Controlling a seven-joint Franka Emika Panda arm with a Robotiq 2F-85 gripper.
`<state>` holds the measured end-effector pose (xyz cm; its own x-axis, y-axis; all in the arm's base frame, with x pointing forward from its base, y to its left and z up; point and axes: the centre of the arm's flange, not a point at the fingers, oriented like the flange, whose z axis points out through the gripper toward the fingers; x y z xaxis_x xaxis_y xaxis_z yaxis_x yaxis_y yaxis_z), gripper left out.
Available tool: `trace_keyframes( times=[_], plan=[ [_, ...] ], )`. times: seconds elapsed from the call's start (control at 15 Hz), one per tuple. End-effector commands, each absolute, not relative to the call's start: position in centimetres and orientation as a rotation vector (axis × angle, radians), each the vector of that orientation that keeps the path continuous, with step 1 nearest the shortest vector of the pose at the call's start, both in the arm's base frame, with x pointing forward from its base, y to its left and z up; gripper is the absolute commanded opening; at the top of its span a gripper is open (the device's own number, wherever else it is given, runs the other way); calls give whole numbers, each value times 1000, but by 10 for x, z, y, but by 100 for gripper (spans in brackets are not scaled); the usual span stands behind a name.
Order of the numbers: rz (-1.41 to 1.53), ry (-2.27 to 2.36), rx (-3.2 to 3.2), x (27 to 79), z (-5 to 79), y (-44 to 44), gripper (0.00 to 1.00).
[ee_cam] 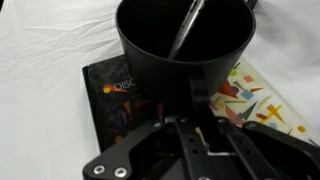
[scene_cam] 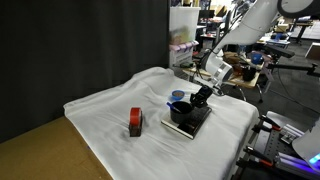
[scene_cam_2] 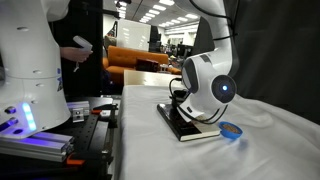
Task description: Remove the black cup from the book and place it on the table
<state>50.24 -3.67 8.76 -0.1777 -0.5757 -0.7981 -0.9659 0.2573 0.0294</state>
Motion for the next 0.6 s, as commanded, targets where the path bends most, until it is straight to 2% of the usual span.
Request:
trace_keyframes(
  times=[0.0,0.53],
  plan=[
    [728,1856,-1387,505,91,-38,4],
    [673,1832,-1393,529,103,-40,4]
  ],
)
